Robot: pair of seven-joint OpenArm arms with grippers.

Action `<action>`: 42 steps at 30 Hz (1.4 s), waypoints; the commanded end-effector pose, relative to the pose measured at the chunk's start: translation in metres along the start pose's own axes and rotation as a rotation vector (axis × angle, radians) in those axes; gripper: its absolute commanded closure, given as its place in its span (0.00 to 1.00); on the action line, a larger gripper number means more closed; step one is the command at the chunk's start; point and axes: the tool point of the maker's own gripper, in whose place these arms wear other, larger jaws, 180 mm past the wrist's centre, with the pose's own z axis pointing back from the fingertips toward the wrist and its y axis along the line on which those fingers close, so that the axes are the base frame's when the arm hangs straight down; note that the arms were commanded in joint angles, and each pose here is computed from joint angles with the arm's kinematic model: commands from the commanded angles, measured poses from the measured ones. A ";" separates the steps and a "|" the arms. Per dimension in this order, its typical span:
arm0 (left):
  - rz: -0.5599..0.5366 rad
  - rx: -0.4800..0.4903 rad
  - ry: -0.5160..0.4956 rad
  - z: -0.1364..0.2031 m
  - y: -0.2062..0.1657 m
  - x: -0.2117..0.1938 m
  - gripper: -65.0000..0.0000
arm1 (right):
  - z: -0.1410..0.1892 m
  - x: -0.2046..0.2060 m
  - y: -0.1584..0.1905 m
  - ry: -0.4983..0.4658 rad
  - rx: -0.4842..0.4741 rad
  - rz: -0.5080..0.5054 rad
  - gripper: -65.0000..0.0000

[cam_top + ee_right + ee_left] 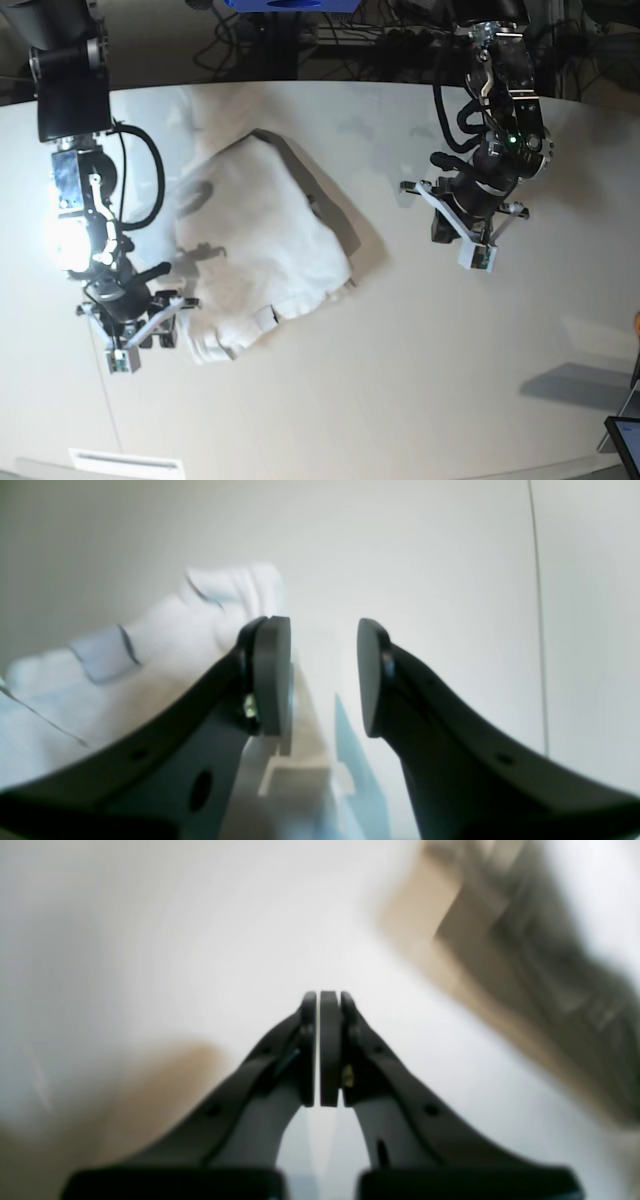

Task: Fold the T-shirt properly
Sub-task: 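Lower the left gripper to the shirt's side edge and push it inward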

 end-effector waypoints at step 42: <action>0.186 -0.579 -0.160 -0.030 -0.087 0.083 0.15 | 0.010 -0.032 -0.018 0.045 -0.034 0.017 0.67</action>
